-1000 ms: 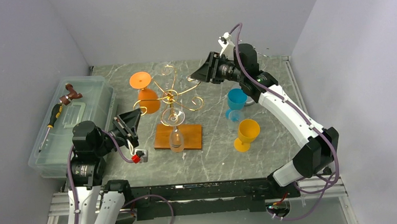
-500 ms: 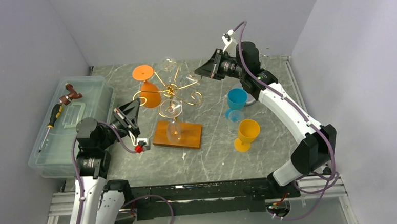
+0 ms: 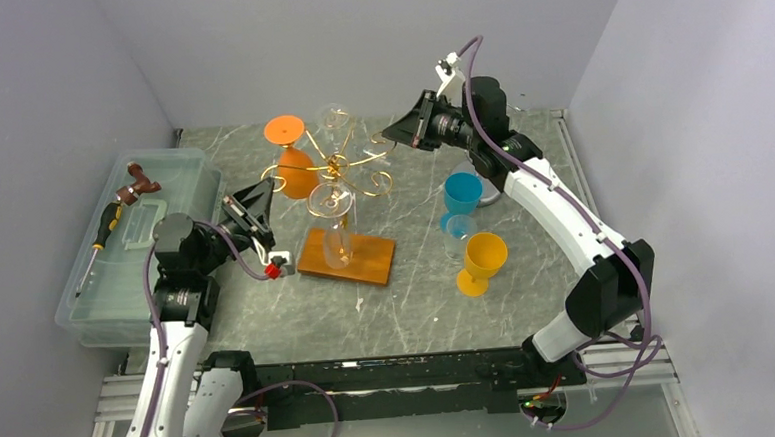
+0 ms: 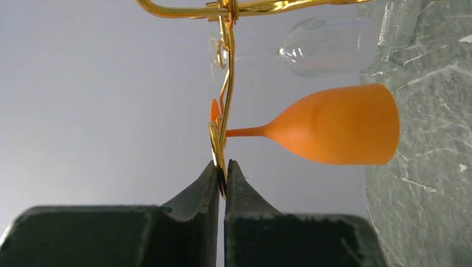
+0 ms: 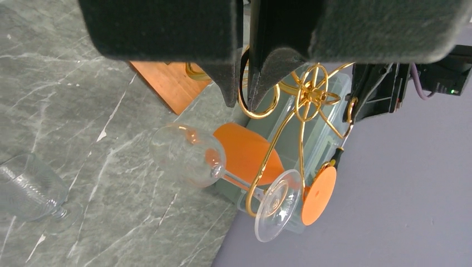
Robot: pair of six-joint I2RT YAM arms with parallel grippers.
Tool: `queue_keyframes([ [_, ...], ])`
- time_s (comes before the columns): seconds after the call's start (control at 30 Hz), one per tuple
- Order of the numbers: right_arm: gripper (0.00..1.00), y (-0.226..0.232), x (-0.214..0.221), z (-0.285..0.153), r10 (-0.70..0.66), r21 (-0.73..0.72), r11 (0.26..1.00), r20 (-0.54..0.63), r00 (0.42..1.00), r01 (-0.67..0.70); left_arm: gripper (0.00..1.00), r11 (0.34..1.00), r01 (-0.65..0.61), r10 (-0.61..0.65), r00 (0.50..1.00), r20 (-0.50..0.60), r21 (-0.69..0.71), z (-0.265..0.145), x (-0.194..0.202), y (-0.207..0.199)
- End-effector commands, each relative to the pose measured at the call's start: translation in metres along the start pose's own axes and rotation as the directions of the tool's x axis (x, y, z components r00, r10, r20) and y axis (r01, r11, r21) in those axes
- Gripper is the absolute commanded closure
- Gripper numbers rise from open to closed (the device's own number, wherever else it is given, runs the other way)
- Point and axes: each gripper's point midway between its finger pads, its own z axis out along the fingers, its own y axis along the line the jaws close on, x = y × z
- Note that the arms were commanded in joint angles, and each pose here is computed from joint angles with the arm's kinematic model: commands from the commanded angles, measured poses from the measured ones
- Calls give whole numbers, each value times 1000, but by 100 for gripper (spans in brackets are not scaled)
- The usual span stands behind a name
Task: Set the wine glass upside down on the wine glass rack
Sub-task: Move the wine rack to the center of the board.
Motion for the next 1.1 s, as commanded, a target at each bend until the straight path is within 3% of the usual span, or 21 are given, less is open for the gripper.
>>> queue_keyframes([
  [0.0, 100, 97, -36, -16, -221, -286, 925, 135, 966, 251, 100, 1000, -6, 6, 1000, -14, 16, 12, 13, -8],
  [0.4, 100, 110, -51, -3, -260, -311, 902, 166, 951, 301, 100, 998, -54, 52, 997, -56, -41, 33, 45, 24],
  [1.07, 100, 45, -16, 53, -170, -268, 947, 44, 985, 175, 100, 997, -72, 73, 992, -104, 13, 56, 93, 26],
])
